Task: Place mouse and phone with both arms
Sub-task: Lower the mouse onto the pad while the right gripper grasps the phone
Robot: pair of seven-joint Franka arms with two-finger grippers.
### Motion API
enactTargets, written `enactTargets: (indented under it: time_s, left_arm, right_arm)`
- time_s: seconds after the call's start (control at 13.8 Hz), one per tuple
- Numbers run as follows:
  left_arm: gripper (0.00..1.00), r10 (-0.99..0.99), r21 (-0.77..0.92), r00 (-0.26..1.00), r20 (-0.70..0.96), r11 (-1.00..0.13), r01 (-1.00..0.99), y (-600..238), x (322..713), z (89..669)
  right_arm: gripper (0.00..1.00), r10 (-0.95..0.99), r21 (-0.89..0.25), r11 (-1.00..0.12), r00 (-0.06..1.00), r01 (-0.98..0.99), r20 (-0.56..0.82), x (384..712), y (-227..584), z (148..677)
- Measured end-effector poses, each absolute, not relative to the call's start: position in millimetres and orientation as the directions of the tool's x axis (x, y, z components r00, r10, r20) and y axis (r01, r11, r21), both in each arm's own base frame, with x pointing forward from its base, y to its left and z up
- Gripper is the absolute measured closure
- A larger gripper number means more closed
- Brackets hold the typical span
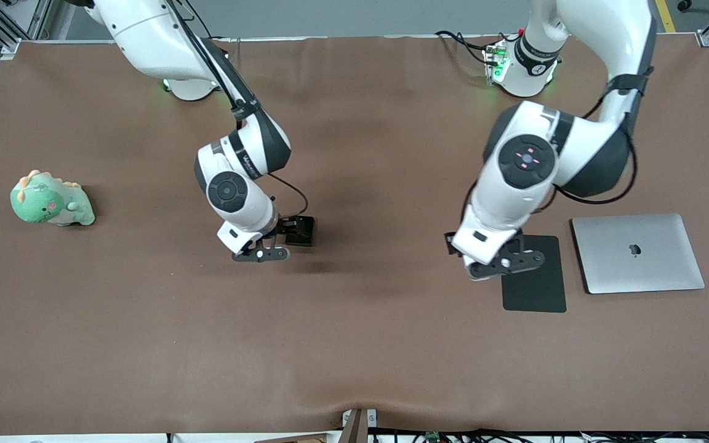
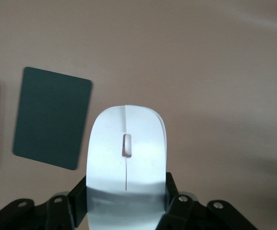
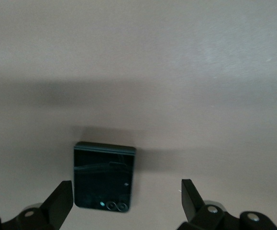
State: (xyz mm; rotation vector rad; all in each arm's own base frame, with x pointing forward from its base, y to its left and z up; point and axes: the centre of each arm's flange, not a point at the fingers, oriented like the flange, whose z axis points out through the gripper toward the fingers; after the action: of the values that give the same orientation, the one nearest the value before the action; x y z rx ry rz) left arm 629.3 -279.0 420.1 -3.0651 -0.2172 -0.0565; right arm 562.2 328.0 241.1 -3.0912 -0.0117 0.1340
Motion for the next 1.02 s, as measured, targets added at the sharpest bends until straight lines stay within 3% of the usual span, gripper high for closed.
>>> enactTargets:
  time_s: [0.58, 1.02]
  left_arm:
    - [0.39, 0.135, -0.132, 0.987, -0.091, -0.984, 0.123, -174, 630, 347]
    - [0.39, 0.057, -0.137, 0.997, -0.06, -0.989, 0.049, -154, 622, 257]
  right_arm:
    - [0.0, 0.001, -0.039, -0.999, 0.997, -0.002, -0.074, 548, 352, 190]
    - [0.0, -0.008, -0.041, -0.999, 0.998, -0.011, -0.066, 543, 359, 187]
